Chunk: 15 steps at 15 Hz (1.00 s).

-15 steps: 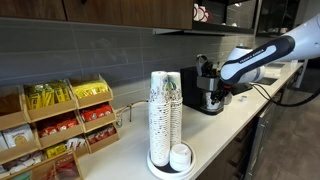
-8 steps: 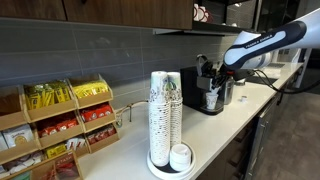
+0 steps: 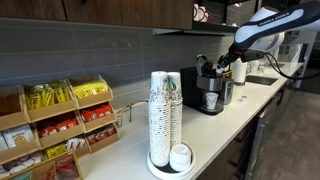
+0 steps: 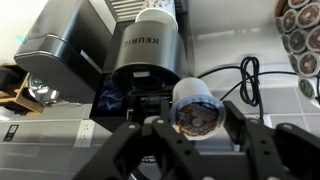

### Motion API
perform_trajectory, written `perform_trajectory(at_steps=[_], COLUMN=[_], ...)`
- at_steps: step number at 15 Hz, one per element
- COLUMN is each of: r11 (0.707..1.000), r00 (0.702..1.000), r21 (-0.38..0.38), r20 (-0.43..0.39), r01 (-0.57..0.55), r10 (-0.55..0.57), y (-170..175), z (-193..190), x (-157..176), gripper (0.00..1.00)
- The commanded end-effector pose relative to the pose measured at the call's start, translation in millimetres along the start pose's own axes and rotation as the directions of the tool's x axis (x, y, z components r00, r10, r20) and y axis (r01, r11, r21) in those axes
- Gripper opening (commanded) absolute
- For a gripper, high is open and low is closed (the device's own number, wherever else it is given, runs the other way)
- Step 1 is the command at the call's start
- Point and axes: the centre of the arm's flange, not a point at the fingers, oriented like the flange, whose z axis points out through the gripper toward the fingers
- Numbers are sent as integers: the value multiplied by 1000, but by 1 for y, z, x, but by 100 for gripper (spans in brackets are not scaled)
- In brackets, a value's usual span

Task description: Put the coffee capsule on the left in the coffee machine

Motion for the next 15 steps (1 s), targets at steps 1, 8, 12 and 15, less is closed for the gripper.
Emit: perform_trajectory(at_steps=[1, 8, 12, 15], r11=[1000, 1000, 1000, 1000], r00=[1000, 999, 997, 997], r21=[1, -10, 4, 20], r20=[-6, -40, -76, -73], r01=[-1, 5, 7, 12], r10=[1, -6, -7, -11], y=[1, 8, 18, 26], z=[-2, 7, 21, 36], x=[2, 13, 31, 40], gripper=[54, 29, 29, 29])
